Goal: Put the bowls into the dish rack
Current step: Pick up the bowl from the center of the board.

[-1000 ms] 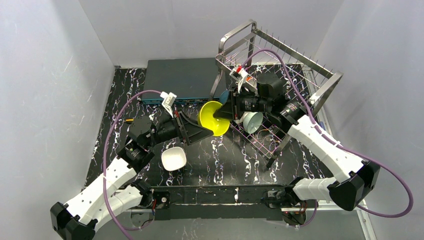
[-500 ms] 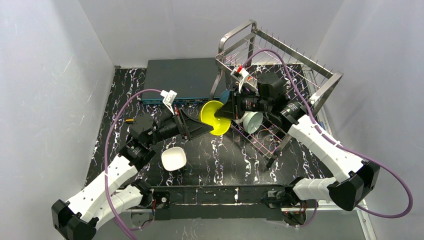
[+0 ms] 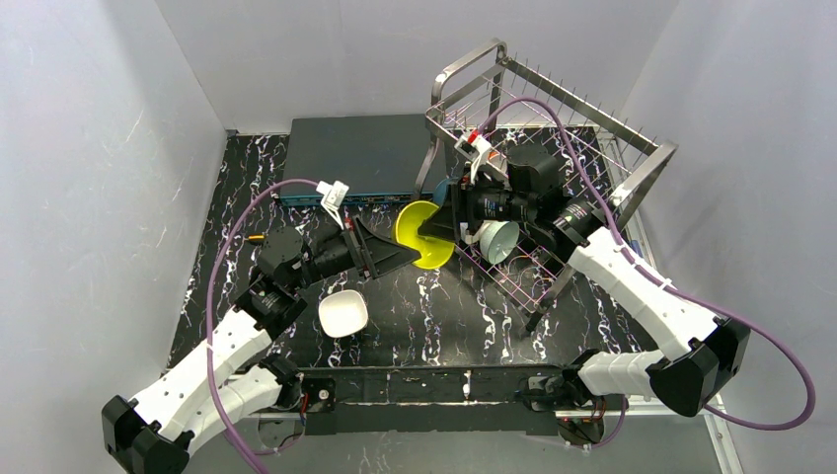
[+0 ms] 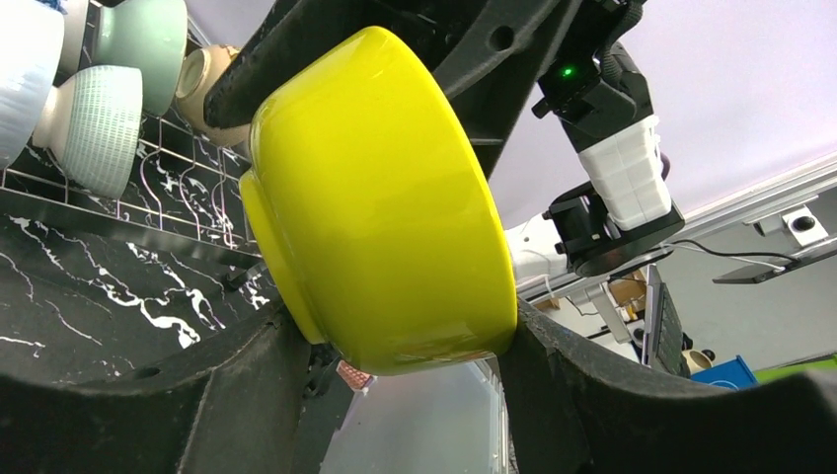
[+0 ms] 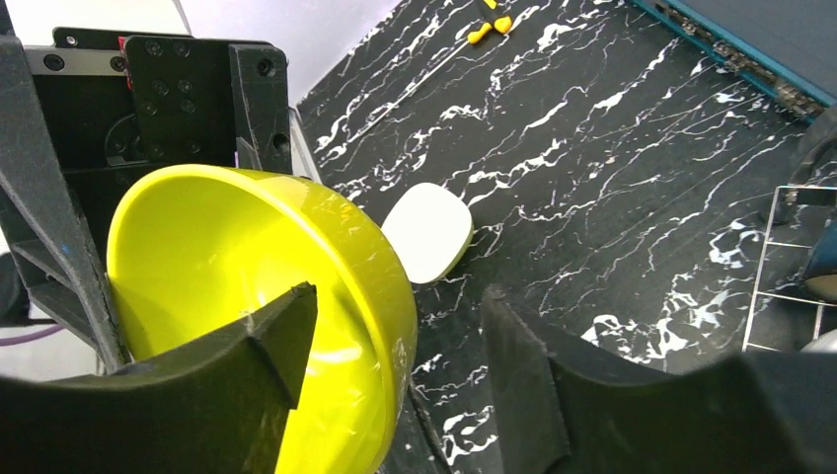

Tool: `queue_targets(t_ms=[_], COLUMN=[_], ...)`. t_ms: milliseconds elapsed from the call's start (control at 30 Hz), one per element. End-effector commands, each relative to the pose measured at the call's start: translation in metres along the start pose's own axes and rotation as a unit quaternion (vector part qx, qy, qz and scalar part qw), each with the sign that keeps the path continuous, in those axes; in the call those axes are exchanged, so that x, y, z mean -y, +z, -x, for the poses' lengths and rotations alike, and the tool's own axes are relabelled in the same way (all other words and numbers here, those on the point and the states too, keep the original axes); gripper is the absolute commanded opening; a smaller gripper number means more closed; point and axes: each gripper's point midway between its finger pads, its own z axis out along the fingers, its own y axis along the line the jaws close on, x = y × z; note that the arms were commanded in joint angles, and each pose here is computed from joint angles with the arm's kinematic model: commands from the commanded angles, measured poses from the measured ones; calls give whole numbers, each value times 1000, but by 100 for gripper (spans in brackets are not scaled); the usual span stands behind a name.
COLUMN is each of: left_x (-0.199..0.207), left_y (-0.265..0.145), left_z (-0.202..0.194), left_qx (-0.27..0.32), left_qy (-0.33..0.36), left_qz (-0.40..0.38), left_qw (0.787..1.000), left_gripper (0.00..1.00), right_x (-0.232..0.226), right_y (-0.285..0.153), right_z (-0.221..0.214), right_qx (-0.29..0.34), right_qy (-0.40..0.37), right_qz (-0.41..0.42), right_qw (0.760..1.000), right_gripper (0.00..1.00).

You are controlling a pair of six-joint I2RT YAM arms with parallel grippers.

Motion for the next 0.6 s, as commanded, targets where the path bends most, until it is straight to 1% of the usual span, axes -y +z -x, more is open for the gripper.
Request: queue_targets(t_ms=[0, 233, 333, 567], left_x=[8, -13, -28, -61], left_y=[-5, -6, -6, -4], left_z=[4, -5, -11, -30], left_qx=[19, 18, 19, -9], left_qy=[14, 14, 14, 28], left_qz=[-16, 6, 25, 55], left_qw=[1000, 1000, 999, 998], left_gripper=[0, 0, 0, 0], right_x=[-3, -10, -18, -34], right_y=[-3, -12, -20, -37], right_z=[13, 26, 36, 56], right_qx=[23, 50, 67, 112], right_qy=[-23, -40, -50, -76], right_qz=[-1, -6, -6, -1], right_qw=[999, 998, 996, 991], right_gripper=[75, 93, 98, 99])
